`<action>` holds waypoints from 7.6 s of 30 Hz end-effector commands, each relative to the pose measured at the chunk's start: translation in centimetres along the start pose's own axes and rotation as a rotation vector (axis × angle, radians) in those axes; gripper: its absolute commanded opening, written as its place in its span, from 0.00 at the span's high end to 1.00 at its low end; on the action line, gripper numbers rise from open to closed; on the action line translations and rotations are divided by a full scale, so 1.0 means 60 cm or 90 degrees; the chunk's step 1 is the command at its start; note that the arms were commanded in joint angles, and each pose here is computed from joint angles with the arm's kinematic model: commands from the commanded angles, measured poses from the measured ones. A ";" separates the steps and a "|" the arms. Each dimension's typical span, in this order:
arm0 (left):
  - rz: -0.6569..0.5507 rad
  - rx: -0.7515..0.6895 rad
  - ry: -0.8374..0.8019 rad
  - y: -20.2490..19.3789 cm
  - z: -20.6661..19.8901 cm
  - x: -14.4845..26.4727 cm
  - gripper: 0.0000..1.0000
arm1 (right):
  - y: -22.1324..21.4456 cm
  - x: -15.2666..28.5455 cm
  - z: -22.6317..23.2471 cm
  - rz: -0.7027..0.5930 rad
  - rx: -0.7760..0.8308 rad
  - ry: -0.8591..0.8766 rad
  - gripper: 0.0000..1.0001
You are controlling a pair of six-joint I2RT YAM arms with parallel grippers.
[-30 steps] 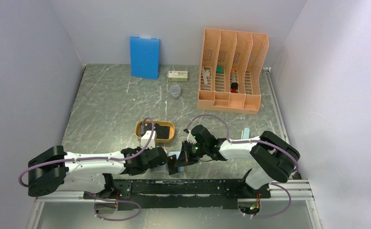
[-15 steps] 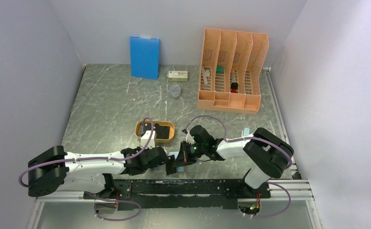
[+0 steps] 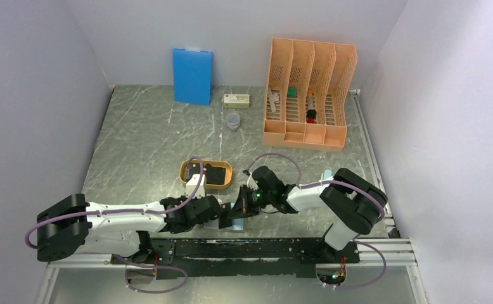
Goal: Put the credit cards into the card holder
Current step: Insert the credit card into the card holder, then pick up the credit card from the storage box.
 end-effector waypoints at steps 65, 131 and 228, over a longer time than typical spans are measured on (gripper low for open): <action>0.068 0.103 -0.126 -0.043 -0.033 0.002 0.76 | 0.009 -0.065 0.030 -0.013 0.069 -0.089 0.53; 0.014 0.112 -0.026 -0.011 0.028 0.021 0.80 | 0.038 -0.021 0.062 -0.075 0.197 -0.237 0.94; -0.038 0.226 -0.059 0.180 0.078 0.024 0.55 | 0.254 -0.145 0.016 -0.130 0.383 -0.459 0.31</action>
Point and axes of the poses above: each gripper's point midway between its finger pads, its own x axis back along the fingers, its own z axis along the line the jaws close on, y = z × x, the point moved 3 cm from there along x, back along the fingers
